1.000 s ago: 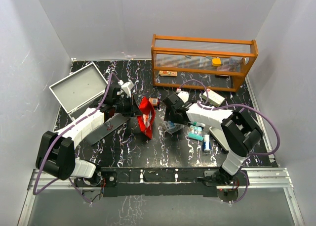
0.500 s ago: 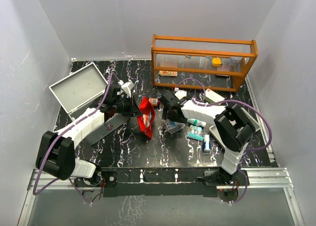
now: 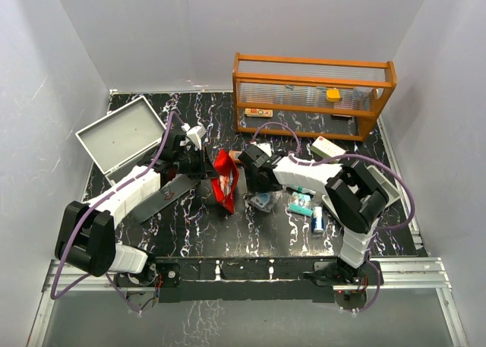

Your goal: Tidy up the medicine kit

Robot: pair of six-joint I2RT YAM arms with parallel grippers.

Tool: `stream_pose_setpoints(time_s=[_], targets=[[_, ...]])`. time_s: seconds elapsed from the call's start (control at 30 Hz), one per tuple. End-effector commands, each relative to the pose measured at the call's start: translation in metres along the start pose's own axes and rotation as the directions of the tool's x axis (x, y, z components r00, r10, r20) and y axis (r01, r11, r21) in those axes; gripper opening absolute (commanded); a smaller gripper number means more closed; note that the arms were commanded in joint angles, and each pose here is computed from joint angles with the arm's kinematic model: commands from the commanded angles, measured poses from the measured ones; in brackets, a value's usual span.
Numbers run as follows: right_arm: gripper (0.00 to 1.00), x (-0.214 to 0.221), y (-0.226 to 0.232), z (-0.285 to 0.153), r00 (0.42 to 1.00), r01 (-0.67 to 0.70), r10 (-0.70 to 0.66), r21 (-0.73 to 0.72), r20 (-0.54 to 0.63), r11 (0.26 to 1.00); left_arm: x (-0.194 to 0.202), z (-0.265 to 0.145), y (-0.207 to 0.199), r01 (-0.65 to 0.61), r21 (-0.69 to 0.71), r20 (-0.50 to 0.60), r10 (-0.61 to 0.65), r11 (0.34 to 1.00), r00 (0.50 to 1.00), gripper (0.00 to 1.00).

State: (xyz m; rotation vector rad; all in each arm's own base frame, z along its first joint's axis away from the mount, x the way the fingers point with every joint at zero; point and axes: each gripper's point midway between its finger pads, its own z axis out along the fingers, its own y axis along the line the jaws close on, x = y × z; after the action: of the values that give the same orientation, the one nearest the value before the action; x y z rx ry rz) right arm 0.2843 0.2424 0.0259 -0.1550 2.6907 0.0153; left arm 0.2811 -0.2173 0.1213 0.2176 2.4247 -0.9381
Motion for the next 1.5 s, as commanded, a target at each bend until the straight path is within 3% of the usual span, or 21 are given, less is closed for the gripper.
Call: stream_pose_setpoints(time_s=[0.0,0.13,0.27,0.5,0.7,0.93,1.13,1.47], targets=[[0.58,0.001,0.011,-0.026,0.991,0.135,-0.131,-0.121,0.034,0.983,-0.009,-0.008,-0.009,-0.038,0.019,0.043,0.037,0.999,0.998,0.0],[0.64,-0.01,0.005,-0.043,0.992,0.092,-0.081,-0.113,0.092,0.989,-0.009,-0.007,-0.009,-0.037,0.022,0.042,0.036,0.999,0.998,0.0],[0.69,-0.012,-0.002,-0.045,0.992,-0.071,0.078,-0.067,0.099,0.995,-0.009,-0.006,-0.01,-0.033,0.027,0.041,0.032,0.999,0.999,0.0],[0.63,0.005,0.011,-0.027,0.961,-0.273,0.274,-0.034,0.037,0.961,-0.008,-0.006,-0.01,-0.03,0.028,0.04,0.028,0.999,0.999,0.0],[0.56,0.007,0.007,-0.016,0.966,-0.256,0.254,0.044,0.049,0.966,-0.008,-0.007,-0.011,-0.03,0.034,0.041,0.029,0.999,0.999,0.0],[0.4,0.012,-0.001,-0.008,0.976,-0.216,0.212,0.116,0.049,0.969,-0.008,-0.008,-0.012,-0.03,0.037,0.045,0.028,0.999,0.999,0.0],[0.24,0.005,0.007,-0.015,0.978,-0.199,0.196,0.05,0.066,0.979,-0.008,-0.007,-0.012,-0.029,0.036,0.044,0.028,0.999,0.999,0.0],[0.22,-0.017,0.021,-0.048,0.943,-0.246,0.275,-0.166,0.186,0.955,-0.007,-0.006,-0.011,-0.027,0.039,0.039,0.026,0.999,0.999,0.0]])
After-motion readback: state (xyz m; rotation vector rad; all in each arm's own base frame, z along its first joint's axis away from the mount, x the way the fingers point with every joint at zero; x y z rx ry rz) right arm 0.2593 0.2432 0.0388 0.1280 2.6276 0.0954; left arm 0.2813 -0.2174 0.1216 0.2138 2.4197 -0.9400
